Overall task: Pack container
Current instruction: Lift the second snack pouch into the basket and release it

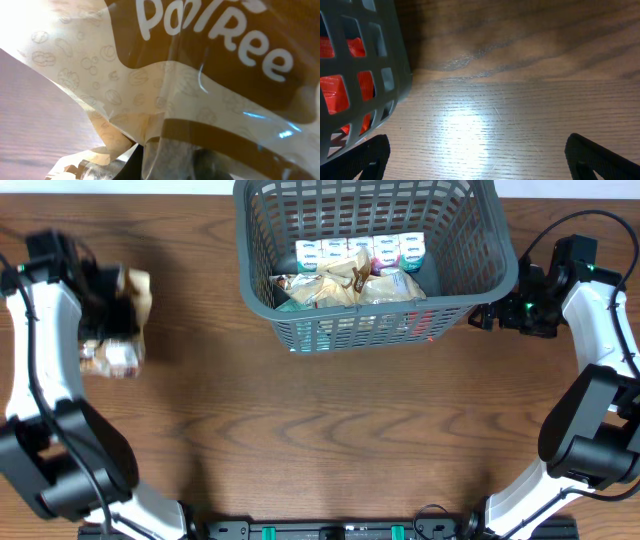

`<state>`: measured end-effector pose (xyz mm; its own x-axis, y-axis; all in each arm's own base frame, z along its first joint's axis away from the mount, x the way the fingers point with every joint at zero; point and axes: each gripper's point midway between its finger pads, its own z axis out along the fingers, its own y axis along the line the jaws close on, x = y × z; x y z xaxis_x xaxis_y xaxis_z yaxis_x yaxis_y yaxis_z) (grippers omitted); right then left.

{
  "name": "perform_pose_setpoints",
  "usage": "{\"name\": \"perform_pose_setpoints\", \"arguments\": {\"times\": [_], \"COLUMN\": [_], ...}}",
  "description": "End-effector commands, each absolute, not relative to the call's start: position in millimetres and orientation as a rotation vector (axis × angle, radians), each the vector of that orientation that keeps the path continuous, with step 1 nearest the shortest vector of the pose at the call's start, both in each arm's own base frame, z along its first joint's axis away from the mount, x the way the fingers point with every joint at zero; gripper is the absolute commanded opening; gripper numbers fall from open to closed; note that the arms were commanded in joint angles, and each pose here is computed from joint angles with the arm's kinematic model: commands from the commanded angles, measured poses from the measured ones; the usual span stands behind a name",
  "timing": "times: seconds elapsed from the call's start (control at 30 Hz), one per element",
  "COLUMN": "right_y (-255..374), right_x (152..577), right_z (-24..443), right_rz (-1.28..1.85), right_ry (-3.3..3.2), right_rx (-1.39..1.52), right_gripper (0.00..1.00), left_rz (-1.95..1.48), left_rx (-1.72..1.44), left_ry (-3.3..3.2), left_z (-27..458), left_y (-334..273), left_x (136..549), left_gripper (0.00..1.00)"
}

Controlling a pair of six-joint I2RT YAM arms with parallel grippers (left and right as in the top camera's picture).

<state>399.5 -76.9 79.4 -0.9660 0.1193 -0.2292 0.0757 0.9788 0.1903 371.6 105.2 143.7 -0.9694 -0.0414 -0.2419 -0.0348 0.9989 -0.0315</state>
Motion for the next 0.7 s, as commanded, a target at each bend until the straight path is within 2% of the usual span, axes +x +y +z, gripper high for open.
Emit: {"name": "perform_pose_setpoints", "arguments": {"times": [0.0, 0.27, 0.3, 0.33, 0.5, 0.67], "right_y": [-73.6, -74.1, -74.1, -74.1, -74.1, -74.1], "right_x": [400.6, 402.3, 402.3, 402.3, 402.2, 402.2], "right_z": [79.4, 79.7, 79.7, 79.7, 79.7, 79.7], "right_rz": [0.269, 0.266, 0.266, 0.266, 0.266, 0.266], "right_ry": [2.881, 2.875, 2.875, 2.875, 2.875, 2.875], "right_rx": [0.122, 0.120, 0.120, 0.120, 0.120, 0.120], "right_gripper": [0.99, 0.99, 0.99, 0.99, 0.99, 0.99], "left_rz": [-0.015, 0.179, 0.176, 0.168, 0.162, 0.164], "left_rx": [0.046, 0.335, 0.373, 0.415, 0.690, 0.912], "left_ry": [2.736, 2.407, 2.368, 2.327, 2.110, 1.951], "left_z": [208.4, 326.8, 335.8, 344.7, 374.7, 382.0], "left_y": [75.2, -8.7, -21.5, -35.2, -105.9, -160.1], "left_x": [392.7, 426.0, 428.8, 431.6, 441.0, 445.4], "left_gripper": [0.06, 0.06, 0.08, 0.15, 0.16, 0.15]}}
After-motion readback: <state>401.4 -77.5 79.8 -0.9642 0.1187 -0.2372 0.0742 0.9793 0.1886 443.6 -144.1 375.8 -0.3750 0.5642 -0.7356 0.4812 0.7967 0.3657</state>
